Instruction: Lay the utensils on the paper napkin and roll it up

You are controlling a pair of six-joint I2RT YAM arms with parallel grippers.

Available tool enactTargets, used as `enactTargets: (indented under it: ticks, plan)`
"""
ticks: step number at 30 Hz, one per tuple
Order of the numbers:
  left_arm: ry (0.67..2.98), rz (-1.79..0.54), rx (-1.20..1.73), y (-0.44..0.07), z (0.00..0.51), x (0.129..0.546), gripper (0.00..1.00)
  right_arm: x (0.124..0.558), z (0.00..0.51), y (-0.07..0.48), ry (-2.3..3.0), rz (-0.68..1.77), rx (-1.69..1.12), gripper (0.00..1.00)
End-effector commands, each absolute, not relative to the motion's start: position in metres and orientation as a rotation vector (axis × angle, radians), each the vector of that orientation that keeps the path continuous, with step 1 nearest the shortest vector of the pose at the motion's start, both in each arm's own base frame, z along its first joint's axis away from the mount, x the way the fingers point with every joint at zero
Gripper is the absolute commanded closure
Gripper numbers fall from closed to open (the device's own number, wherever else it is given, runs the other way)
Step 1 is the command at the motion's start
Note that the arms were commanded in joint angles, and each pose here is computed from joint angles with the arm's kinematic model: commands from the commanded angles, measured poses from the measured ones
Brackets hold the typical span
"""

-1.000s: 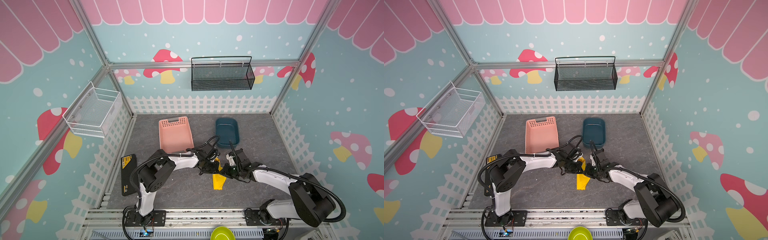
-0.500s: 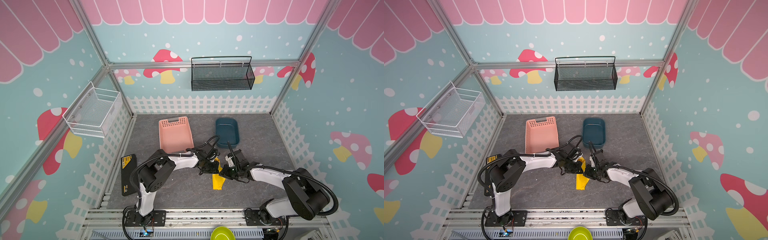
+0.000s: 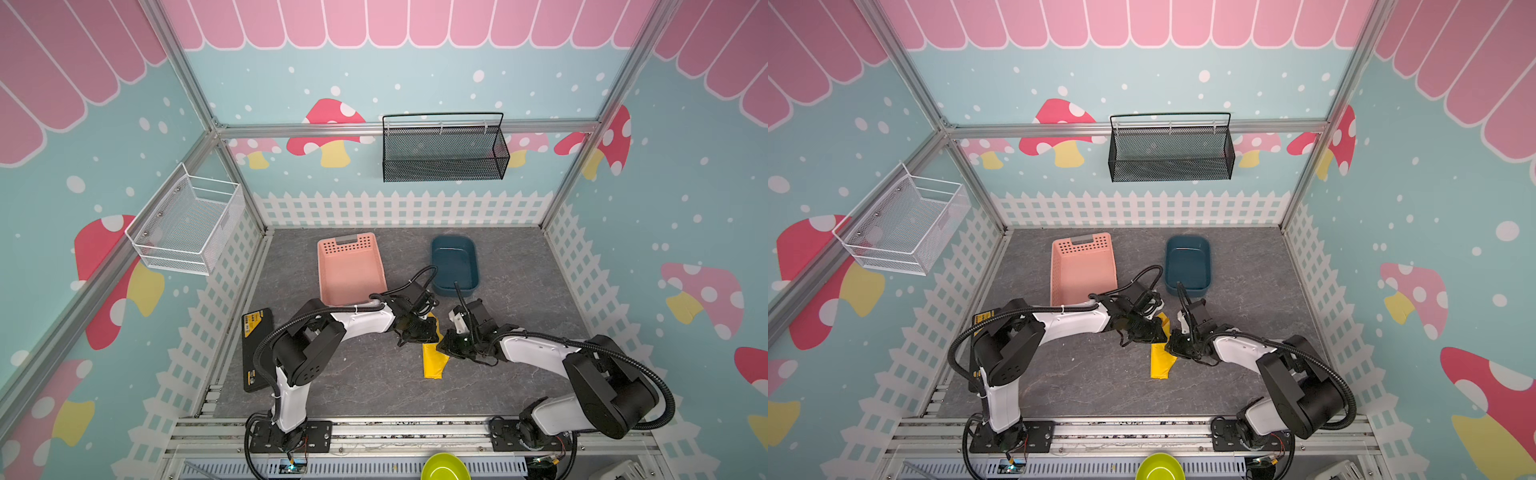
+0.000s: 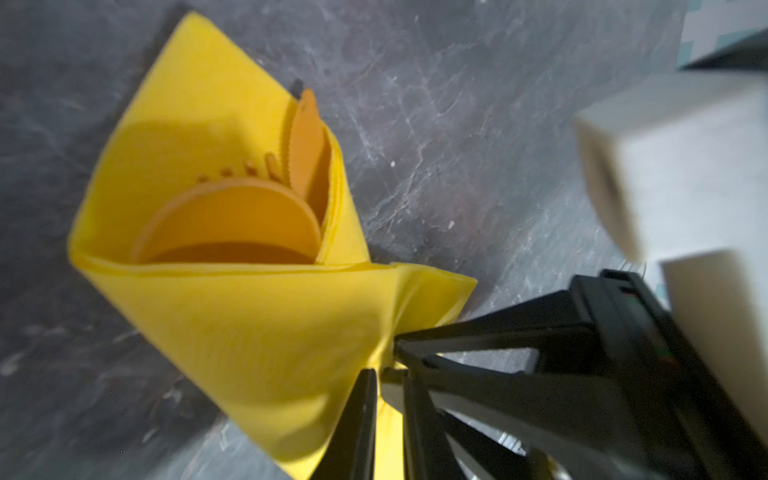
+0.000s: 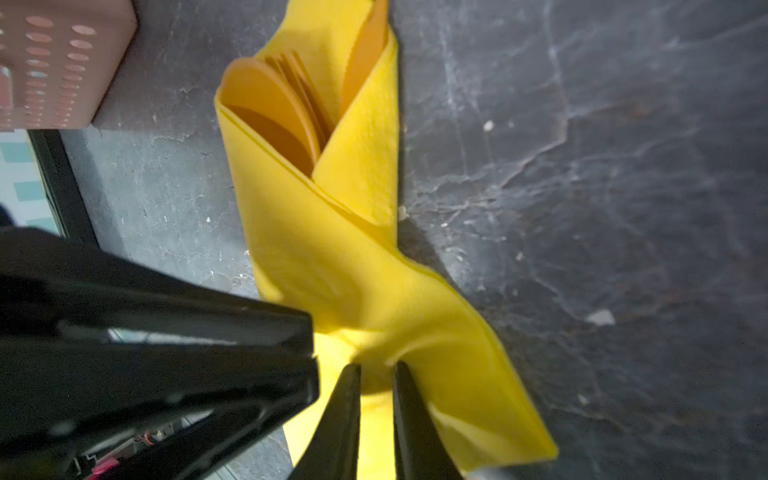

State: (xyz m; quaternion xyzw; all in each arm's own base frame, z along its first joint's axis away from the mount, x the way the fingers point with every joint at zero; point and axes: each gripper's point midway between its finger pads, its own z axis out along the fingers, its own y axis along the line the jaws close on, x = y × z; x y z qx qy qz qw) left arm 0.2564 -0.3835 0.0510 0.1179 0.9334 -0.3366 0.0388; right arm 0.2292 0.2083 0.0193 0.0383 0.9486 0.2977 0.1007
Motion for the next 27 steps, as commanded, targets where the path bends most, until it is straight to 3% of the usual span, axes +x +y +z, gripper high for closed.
enactTargets:
  ticks: [1, 11, 20, 27]
  plan:
    - [2.789, -1.017, 0.325, -0.377, 0.080, 0.269, 0.81, 0.200, -0.017, 0.182, 2.958, 0.708, 0.171, 0.85]
    - [2.851, -0.922, 0.186, -0.334, 0.052, 0.263, 0.71, 0.197, -0.022, 0.177, 2.963, 0.699, 0.182, 0.93]
    - [2.858, -0.982, 0.132, -0.333, 0.032, 0.260, 0.58, 0.195, -0.023, 0.178, 2.966, 0.713, 0.183, 0.98]
    - [2.851, -1.058, 0.108, -0.339, 0.017, 0.262, 0.55, 0.194, -0.024, 0.177, 2.964, 0.720, 0.191, 0.99]
